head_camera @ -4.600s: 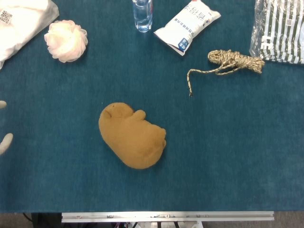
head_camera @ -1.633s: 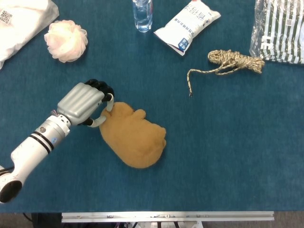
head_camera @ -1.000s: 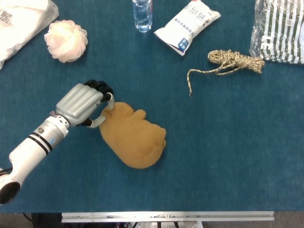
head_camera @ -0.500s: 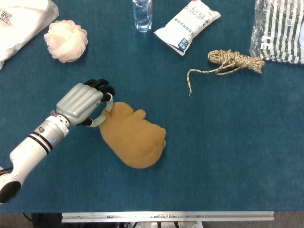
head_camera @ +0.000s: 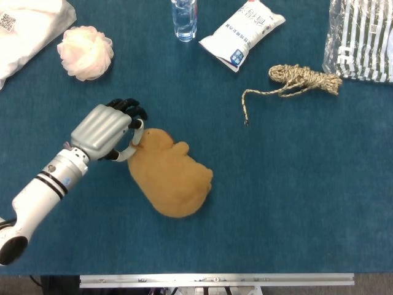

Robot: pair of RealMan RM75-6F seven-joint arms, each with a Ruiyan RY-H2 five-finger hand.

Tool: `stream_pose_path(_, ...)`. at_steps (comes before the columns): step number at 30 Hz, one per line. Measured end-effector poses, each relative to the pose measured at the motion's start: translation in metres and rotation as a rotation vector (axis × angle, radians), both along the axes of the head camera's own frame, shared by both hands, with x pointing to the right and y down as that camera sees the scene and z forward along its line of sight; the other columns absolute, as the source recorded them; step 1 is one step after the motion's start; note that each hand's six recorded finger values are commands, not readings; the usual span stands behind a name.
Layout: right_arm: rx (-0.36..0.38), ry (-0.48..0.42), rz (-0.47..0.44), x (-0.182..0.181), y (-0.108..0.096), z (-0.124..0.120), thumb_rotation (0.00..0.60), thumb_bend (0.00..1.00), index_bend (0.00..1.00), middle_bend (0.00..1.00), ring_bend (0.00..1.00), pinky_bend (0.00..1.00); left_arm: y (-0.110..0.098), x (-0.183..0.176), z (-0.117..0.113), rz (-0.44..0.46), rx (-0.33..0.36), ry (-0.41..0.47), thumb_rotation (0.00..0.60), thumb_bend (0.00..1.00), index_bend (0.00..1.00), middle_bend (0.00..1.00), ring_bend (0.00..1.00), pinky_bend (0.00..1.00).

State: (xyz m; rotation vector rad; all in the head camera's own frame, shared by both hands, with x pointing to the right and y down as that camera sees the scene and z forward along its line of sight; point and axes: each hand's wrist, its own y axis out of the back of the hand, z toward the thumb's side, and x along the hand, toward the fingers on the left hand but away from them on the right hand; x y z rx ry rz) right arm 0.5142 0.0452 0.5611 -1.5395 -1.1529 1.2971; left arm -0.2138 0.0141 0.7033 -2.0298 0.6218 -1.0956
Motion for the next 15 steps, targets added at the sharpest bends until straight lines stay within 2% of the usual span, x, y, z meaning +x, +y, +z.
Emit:
stream_pose_path(1, 0.001, 0.0, 0.0, 0.0, 0.0, 0.0, 0.6, 0.21, 0.21, 0.35, 0.16, 0.24, 0.0, -0.001, -0.001, -0.002, -0.003, -0.001, 0.6, 0.36, 0.3, 0.27, 0.14, 0.2)
stream_pose_path(4, -0.001, -0.003, 0.0, 0.0, 0.0, 0.0, 0.6, 0.21, 0.21, 0.35, 0.16, 0.24, 0.001, -0.006, -0.004, -0.012, -0.008, -0.001, 0.6, 0.36, 0.16, 0.24, 0.14, 0.2)
stream_pose_path(11, -0.003, -0.001, 0.004, 0.001, 0.0, 0.002, 0.6, 0.21, 0.21, 0.35, 0.16, 0.24, 0.001, -0.024, -0.015, -0.073, 0.017, 0.013, 0.6, 0.36, 0.15, 0.22, 0.14, 0.2)
stream_pose_path(15, -0.01, 0.003, 0.009, 0.001, 0.001, 0.004, 0.6, 0.21, 0.21, 0.35, 0.16, 0.24, 0.0, -0.043, -0.027, -0.149, 0.067, 0.022, 0.6, 0.36, 0.18, 0.23, 0.14, 0.2)
